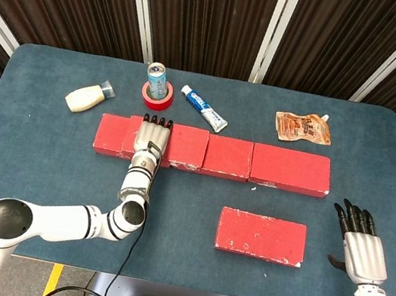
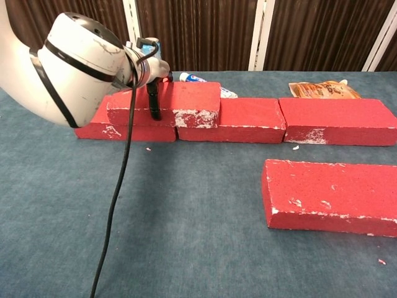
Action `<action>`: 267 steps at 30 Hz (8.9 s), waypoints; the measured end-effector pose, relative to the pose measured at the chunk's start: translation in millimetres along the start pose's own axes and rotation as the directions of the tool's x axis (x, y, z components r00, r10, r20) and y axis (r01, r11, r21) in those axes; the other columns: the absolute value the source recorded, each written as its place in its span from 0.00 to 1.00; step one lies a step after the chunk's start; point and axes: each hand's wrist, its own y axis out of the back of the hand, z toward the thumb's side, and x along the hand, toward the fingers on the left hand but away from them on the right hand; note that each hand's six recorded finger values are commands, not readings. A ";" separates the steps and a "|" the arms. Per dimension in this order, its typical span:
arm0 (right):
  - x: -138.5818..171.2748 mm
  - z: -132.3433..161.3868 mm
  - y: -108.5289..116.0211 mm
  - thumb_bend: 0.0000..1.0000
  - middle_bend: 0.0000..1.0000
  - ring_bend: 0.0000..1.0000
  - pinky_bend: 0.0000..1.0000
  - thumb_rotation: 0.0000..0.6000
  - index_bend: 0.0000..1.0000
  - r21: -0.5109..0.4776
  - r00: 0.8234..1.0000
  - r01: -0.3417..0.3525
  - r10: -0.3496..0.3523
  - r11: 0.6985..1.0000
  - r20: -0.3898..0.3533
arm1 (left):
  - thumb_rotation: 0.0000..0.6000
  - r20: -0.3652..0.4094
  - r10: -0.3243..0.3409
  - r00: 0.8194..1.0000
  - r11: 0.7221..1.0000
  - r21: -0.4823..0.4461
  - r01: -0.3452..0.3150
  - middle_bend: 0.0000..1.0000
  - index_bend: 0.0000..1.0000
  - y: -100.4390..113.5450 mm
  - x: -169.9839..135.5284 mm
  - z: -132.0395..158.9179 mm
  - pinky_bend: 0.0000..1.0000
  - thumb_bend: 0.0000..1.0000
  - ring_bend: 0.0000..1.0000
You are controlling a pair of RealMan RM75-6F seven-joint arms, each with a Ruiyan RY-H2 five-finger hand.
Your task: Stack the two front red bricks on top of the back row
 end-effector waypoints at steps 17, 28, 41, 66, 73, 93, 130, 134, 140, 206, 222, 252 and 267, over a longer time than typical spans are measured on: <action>0.2 2.1 -0.8 0.00 0.00 0.00 0.00 1.00 0.00 0.001 1.000 -0.001 0.001 1.000 -0.005 | 1.00 -0.019 0.014 1.000 1.000 0.001 -0.014 0.00 0.00 7.0 -5.6 -7.6 0.00 0.25 0.00; -0.1 1.3 -0.4 0.00 0.00 0.00 0.00 1.00 0.00 -0.003 1.000 -0.001 0.001 1.000 0.001 | 1.00 -0.035 0.025 0.999 1.000 0.014 -0.025 0.00 0.00 10.5 -18.8 -13.7 0.00 0.23 0.00; 2.5 5.5 1.6 0.00 0.00 0.00 0.00 1.00 0.00 -0.008 1.000 0.007 -0.007 1.000 -0.018 | 1.00 0.043 0.128 0.991 0.992 0.014 -0.129 0.00 0.00 33.6 -72.6 -54.5 0.00 0.21 0.00; 3.3 16.3 -9.8 0.00 0.00 0.00 0.00 1.00 0.00 0.009 0.999 -0.021 0.021 1.000 -0.044 | 1.00 -0.014 0.317 0.948 0.946 -0.057 -0.318 0.00 0.00 -40.5 -167.0 -252.2 0.00 0.25 0.00; 5.6 17.6 -6.9 0.00 0.00 0.00 0.00 1.00 0.00 0.002 0.999 -0.010 0.010 1.000 -0.054 | 1.00 -0.048 0.291 0.956 0.949 -0.112 -0.294 0.00 0.00 -84.8 -174.0 -278.5 0.00 0.25 0.00; -11.8 33.3 26.6 0.00 0.00 0.00 0.00 1.00 0.00 -0.058 0.986 -0.167 0.166 0.984 -0.020 | 1.00 -0.010 0.228 0.974 0.969 -0.093 -0.228 0.00 0.00 -102.6 -170.9 -282.2 0.00 0.25 0.00; -29.5 128.7 -18.8 0.00 0.00 0.00 0.00 1.00 0.00 0.026 0.887 -0.456 0.457 0.889 -0.066 | 1.00 -0.049 0.185 0.982 0.975 -0.113 -0.189 0.00 0.00 -98.1 -167.8 -280.0 0.00 0.26 0.00; -29.7 126.7 -24.7 0.00 0.00 0.00 0.00 1.00 0.00 0.020 0.883 -0.464 0.465 0.885 -0.064 | 1.00 -0.054 0.185 0.981 0.975 -0.112 -0.190 0.00 0.00 -97.9 -168.1 -281.8 0.00 0.26 0.00; -31.4 124.2 -33.0 0.00 0.00 0.00 0.00 1.00 0.00 0.018 0.881 -0.470 0.471 0.882 -0.055 | 1.00 -0.055 0.179 0.982 0.976 -0.114 -0.184 0.00 0.00 -99.9 -166.3 -283.1 0.00 0.26 0.00; -45.6 144.1 -63.8 0.01 0.31 0.22 0.00 1.00 0.10 0.068 0.909 -0.402 0.407 0.913 -0.088 | 1.00 -0.093 0.188 0.978 0.972 -0.123 -0.199 0.00 0.00 -97.4 -163.8 -300.6 0.00 0.26 0.00; -56.9 146.6 -24.0 0.03 0.32 0.23 0.00 1.00 0.14 -0.042 0.940 -0.327 0.320 0.944 -0.119 | 1.00 -0.096 0.175 0.980 0.977 -0.105 -0.185 0.00 0.00 -96.0 -158.3 -298.0 0.00 0.26 0.00; -170.6 164.7 60.0 0.04 0.32 0.23 0.00 1.00 0.14 0.081 0.956 -0.254 0.263 0.964 -0.133 | 1.00 -0.090 0.135 0.987 0.986 -0.091 -0.143 0.00 0.00 -97.9 -135.9 -282.2 0.00 0.26 0.00; -190.3 156.6 42.9 0.04 0.32 0.23 0.00 1.00 0.14 0.090 0.953 -0.276 0.285 0.957 -0.106 | 1.00 -0.066 0.131 0.989 0.987 -0.086 -0.136 0.00 0.00 -98.8 -127.9 -274.5 0.00 0.26 0.00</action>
